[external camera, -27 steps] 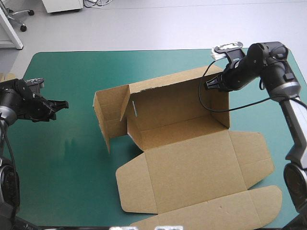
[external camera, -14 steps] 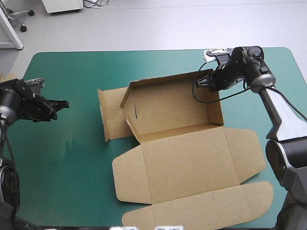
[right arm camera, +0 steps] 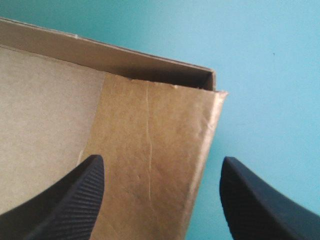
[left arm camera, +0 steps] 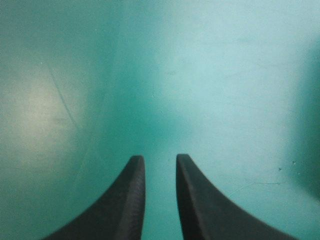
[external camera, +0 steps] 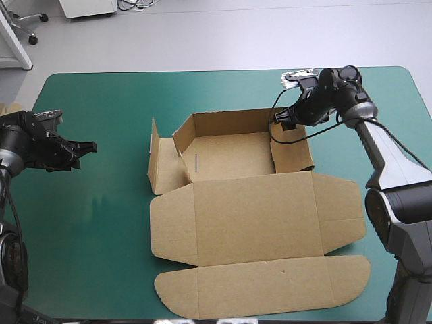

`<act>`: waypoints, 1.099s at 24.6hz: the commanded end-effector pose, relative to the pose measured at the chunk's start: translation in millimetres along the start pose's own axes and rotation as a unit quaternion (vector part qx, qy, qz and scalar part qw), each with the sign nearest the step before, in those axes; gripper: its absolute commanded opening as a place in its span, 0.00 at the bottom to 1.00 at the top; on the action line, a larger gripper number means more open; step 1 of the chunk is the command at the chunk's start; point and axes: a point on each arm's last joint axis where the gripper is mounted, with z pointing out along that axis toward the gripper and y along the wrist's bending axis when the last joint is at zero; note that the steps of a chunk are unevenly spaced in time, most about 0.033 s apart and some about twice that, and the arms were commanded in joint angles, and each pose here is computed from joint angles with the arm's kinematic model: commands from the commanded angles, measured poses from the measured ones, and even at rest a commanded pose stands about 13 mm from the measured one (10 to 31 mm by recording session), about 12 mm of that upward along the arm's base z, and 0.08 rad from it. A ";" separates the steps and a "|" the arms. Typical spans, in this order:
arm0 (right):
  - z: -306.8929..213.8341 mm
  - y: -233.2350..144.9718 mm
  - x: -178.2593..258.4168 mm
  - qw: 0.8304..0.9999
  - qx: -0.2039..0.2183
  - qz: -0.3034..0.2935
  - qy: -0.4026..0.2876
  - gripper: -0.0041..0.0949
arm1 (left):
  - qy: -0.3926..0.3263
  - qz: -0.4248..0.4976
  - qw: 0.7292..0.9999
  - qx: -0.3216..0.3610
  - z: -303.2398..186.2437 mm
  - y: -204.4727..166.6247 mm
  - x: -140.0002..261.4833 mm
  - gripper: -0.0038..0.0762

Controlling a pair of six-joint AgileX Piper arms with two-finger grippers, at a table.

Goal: Fold the box

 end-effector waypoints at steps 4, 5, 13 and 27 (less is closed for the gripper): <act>-91.2 7.2 -0.8 0.998 0.021 -0.004 -0.057 0.67 | -0.083 0.007 0.997 -0.009 -44.0 -2.7 -3.2 0.25; -101.3 8.6 1.0 0.998 0.021 -0.005 -0.066 0.66 | -0.087 0.007 0.996 -0.009 -46.3 -2.9 -2.8 0.25; -168.7 26.8 68.2 0.993 0.049 -0.006 -0.108 0.61 | -0.097 0.008 0.995 -0.008 -56.4 -4.0 0.5 0.25; -138.0 60.4 85.9 0.980 0.107 -0.030 -0.166 0.61 | -0.094 0.006 0.996 -0.005 -56.3 -4.4 1.1 0.25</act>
